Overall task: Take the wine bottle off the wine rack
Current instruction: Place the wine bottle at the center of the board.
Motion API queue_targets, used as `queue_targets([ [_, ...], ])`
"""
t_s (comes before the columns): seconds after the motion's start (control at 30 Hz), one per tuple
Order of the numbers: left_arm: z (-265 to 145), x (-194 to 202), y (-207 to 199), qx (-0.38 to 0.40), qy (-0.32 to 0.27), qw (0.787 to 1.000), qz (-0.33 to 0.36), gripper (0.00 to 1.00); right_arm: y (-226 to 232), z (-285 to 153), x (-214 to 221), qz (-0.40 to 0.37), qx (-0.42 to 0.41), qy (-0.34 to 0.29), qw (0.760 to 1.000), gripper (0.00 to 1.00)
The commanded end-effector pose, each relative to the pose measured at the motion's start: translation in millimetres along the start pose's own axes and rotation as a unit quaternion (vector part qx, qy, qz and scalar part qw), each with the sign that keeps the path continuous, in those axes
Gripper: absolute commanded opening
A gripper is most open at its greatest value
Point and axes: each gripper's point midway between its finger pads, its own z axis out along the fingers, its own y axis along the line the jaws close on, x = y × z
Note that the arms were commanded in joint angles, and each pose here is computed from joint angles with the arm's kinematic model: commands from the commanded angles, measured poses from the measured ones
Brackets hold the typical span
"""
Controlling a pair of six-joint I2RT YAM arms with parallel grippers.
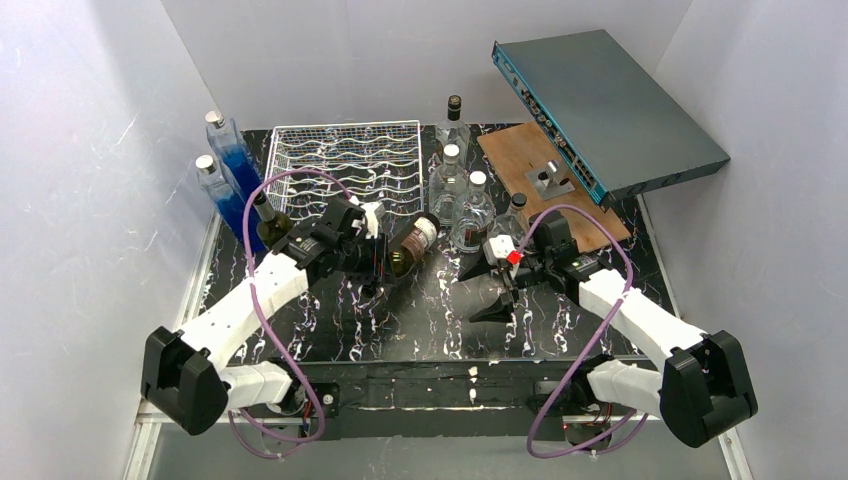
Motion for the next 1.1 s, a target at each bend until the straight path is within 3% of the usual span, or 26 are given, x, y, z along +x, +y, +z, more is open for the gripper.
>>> queue_targets([
  [0.0,-25.2,-5.8,-28.8,0.065,-0.031,0.997,0.024,0.0,-3.0,-3.1,-15.9,-0.03,-0.001,-0.015,0.999,0.98],
  [0.4,-41.1,21.9,-53.0,0.114,-0.005,0.993,0.012,0.0,-3.4,-9.5,-13.2,-0.043,0.002,-0.004,0.999,0.98],
  [1.07,-30.5,52.3,-85.2,0.135,0.066,0.989,0.017,0.0,2.2,-9.5,-16.6,-0.051,-0.008,-0.011,0.999,0.98],
])
